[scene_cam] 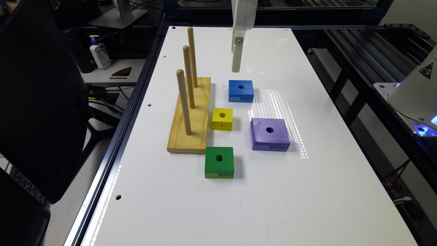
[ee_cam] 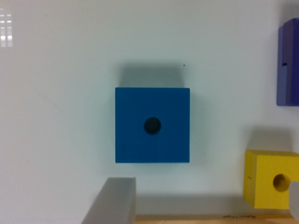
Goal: Pick up blue block.
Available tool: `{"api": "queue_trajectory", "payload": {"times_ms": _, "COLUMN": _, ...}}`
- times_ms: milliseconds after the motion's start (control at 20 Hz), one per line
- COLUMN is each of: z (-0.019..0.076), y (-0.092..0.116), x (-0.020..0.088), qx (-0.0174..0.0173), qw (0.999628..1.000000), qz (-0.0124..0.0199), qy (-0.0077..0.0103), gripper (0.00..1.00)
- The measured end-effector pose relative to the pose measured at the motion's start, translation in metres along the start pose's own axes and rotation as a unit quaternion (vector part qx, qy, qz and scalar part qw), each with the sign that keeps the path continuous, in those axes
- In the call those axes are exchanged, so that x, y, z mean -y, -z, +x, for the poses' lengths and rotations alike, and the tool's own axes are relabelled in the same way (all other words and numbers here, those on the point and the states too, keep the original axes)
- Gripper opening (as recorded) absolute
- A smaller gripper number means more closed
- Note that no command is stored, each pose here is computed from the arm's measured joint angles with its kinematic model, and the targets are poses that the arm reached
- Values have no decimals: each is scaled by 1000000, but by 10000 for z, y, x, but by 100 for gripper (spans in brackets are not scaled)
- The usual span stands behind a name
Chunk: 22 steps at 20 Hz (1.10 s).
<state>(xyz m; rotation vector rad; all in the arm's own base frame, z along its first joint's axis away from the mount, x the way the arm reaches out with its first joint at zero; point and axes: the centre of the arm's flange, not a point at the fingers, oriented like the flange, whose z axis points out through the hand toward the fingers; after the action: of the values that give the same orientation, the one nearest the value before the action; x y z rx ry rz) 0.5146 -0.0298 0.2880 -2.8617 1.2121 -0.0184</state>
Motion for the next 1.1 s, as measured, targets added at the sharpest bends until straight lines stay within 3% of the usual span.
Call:
{"api": "queue_trajectory", "payload": {"times_ms": 450, "z": -4, "y": -67, "x": 3, "qx": 1564, "qw": 999998, "qz": -874, "qy": 537, "gripper": 100}}
{"api": "queue_trajectory", "payload": {"times_ms": 800, "z": -36, "y": -108, "x": -23, "qx": 5753, "qw": 999972, "qz": -4680, "qy": 727, "gripper": 100}}
{"api": "queue_trajectory", "payload": {"times_ms": 950, "z": -67, "y": -137, "x": -57, "qx": 8957, "qw": 999929, "qz": -7908, "qy": 384, "gripper": 100}}
{"api": "queue_trajectory", "payload": {"times_ms": 1100, "z": -122, "y": -220, "x": -111, "qx": 13522, "qw": 999833, "qz": -12266, "qy": 93, "gripper": 100}}
